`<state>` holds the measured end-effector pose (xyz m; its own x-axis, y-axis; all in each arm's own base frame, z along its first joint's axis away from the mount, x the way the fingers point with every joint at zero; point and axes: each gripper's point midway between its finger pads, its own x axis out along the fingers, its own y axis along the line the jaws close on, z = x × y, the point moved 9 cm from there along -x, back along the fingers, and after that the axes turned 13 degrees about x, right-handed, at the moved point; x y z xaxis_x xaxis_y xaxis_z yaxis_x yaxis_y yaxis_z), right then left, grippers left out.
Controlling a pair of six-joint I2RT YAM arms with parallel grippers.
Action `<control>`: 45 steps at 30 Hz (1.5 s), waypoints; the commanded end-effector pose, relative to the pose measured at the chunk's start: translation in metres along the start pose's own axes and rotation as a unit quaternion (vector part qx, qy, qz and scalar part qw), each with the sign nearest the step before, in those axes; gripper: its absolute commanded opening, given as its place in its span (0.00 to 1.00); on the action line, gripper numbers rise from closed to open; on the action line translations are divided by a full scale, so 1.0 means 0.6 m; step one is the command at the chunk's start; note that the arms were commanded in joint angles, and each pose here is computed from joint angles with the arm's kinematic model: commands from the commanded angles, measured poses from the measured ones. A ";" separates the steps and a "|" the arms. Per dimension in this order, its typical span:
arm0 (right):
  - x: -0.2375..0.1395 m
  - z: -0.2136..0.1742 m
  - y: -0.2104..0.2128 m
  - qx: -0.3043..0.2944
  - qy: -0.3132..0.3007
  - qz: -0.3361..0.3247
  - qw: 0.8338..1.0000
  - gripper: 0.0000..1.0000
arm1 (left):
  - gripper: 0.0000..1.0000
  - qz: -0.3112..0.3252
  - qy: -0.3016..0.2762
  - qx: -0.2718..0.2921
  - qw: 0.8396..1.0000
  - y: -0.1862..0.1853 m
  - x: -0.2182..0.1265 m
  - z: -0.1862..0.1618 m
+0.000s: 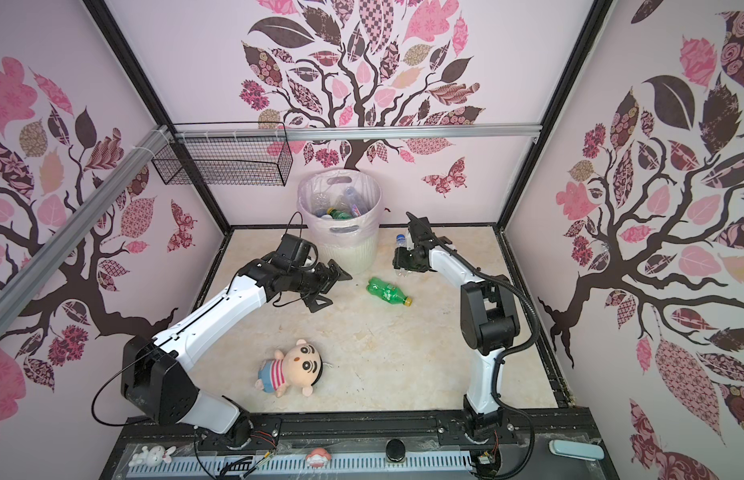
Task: Throw the plastic bottles in the bin
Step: 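Lift the Pepsi bottle upright with the right gripper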
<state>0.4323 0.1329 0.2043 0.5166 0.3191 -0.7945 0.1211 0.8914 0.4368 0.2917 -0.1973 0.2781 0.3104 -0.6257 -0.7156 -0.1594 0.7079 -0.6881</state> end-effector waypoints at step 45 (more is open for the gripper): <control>-0.183 -0.098 0.017 0.004 -0.017 0.076 0.997 0.54 | 0.97 -0.083 -0.058 0.071 0.992 -0.143 -0.045 0.074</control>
<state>0.3332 0.1270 0.2611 0.5425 0.4344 -0.7190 0.0490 0.8381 0.5433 0.3402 -0.2246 0.3495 0.4228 -0.6840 -0.5945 -0.0080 0.6531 -0.7572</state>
